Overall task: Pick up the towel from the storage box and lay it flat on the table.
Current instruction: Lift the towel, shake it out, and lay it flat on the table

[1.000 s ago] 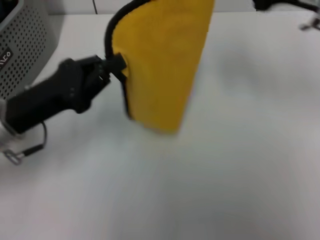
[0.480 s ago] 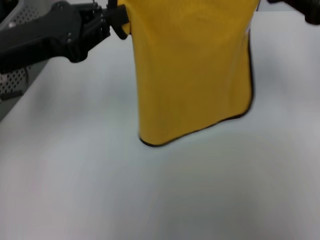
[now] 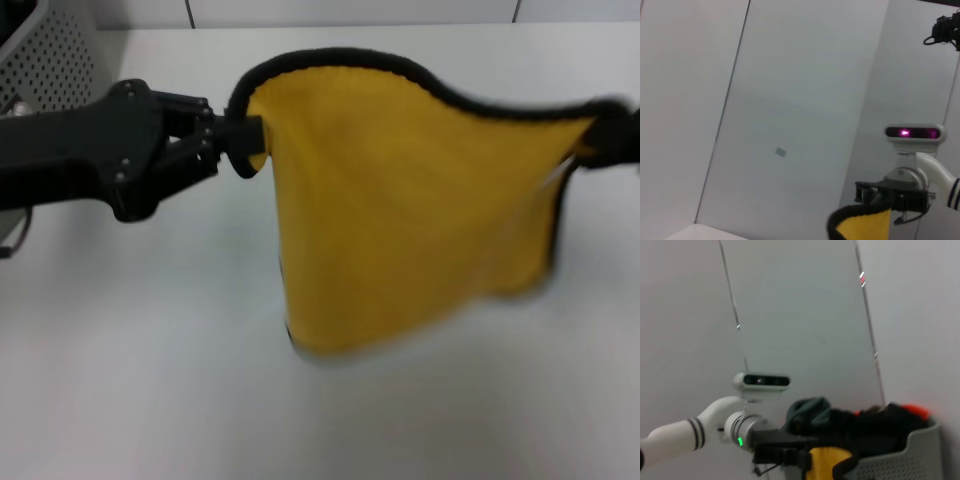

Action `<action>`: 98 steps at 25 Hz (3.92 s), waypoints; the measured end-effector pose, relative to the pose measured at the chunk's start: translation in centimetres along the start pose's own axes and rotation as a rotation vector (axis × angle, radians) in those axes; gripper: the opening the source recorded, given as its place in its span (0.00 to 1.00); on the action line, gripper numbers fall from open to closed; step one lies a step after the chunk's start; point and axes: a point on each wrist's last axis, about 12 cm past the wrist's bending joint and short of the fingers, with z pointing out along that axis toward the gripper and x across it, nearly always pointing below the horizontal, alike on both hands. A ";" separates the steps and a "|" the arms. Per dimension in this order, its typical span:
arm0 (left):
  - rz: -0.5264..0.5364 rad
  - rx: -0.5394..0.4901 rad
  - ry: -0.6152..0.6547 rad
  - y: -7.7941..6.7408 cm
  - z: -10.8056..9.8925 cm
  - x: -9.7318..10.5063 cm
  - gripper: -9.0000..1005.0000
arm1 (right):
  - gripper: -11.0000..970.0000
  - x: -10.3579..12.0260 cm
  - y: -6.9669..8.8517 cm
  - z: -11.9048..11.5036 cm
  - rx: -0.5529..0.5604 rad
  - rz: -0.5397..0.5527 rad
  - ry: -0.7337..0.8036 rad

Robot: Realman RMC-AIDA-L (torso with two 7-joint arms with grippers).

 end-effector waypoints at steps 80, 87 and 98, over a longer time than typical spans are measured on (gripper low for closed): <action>-0.186 -0.529 0.557 8.5 0.9 4.2 0.04 | 0.02 7.1 -12.8 12.4 0.219 0.104 0.430; -0.184 -0.529 0.548 8.5 1.0 4.1 0.04 | 0.02 7.3 -12.8 12.0 0.229 0.116 0.428; -0.191 -0.535 0.505 8.5 0.8 3.5 0.21 | 0.15 6.9 -12.3 9.8 0.289 0.130 0.359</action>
